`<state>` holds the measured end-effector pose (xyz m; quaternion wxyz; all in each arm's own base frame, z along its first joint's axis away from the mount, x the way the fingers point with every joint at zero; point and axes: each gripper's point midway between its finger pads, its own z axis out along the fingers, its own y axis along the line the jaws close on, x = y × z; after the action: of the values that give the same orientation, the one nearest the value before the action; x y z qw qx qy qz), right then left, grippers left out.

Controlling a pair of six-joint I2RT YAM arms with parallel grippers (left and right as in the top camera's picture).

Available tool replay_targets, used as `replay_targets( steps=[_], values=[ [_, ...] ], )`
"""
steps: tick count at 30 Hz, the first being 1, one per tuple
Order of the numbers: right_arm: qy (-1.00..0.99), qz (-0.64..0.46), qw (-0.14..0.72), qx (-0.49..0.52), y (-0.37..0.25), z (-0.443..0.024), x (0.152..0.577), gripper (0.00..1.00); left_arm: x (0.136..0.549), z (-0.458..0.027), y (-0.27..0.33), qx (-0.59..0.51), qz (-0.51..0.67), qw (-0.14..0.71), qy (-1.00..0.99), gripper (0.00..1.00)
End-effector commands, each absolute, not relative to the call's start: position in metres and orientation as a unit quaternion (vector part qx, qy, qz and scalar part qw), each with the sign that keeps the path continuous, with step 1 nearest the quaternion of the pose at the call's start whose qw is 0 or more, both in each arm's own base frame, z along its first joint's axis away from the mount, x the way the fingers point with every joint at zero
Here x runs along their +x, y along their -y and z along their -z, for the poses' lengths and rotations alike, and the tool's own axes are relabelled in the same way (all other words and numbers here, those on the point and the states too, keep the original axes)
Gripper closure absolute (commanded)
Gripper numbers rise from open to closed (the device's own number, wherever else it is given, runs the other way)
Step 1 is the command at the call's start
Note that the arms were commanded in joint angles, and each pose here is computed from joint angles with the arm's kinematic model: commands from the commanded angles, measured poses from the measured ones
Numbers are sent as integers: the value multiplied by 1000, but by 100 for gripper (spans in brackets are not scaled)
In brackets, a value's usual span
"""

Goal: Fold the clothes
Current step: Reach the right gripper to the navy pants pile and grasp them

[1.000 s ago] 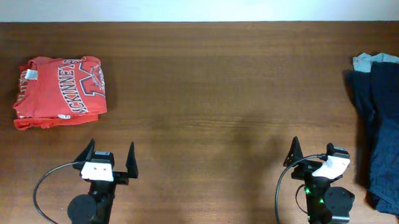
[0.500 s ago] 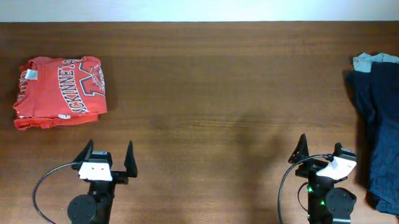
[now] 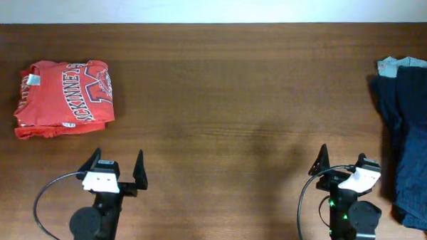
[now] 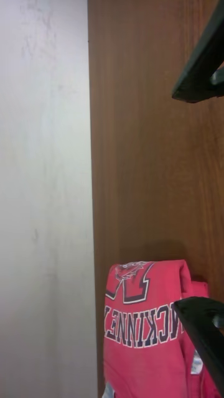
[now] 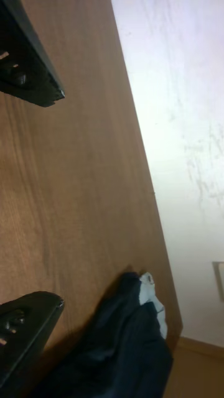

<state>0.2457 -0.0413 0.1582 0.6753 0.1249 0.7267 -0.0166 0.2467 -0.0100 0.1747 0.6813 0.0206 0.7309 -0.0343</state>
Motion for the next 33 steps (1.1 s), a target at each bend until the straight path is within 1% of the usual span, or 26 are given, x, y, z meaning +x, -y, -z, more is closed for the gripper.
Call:
replay_targets(
  steps=[1,5,8,9,13,14,19,23,24,27,30,33],
  values=[
    [-717,35,684,130,48,-189,241,1,251,-196,15,19,55,674,-736,1],
    [-733,45,664,138,52,-209,242,1,265,-217,21,30,71,653,-754,1],
    [-758,48,636,140,53,-240,253,1,290,-241,27,41,89,628,-772,1],
    [-777,48,611,139,53,-255,261,1,305,-253,33,51,107,610,-784,1],
    [-819,35,558,130,48,-274,278,1,333,-264,45,65,142,563,-812,0],
    [-839,25,529,126,45,-282,285,1,345,-268,50,69,158,536,-826,1],
    [-888,-18,447,106,30,-301,306,1,375,-275,50,61,168,468,-866,1],
    [-918,-42,382,100,22,-305,318,1,387,-278,50,51,173,419,-890,1],
    [-932,-41,344,104,23,-303,325,1,392,-278,49,49,174,408,-895,1],
    [-941,-39,321,105,25,-295,335,1,399,-277,43,41,157,414,-896,0],
    [-951,-25,288,112,30,-280,331,1,399,-277,43,41,157,414,-896,0],
    [-956,26,250,152,53,-265,320,1,400,-277,46,46,167,414,-894,0]
  ],
)
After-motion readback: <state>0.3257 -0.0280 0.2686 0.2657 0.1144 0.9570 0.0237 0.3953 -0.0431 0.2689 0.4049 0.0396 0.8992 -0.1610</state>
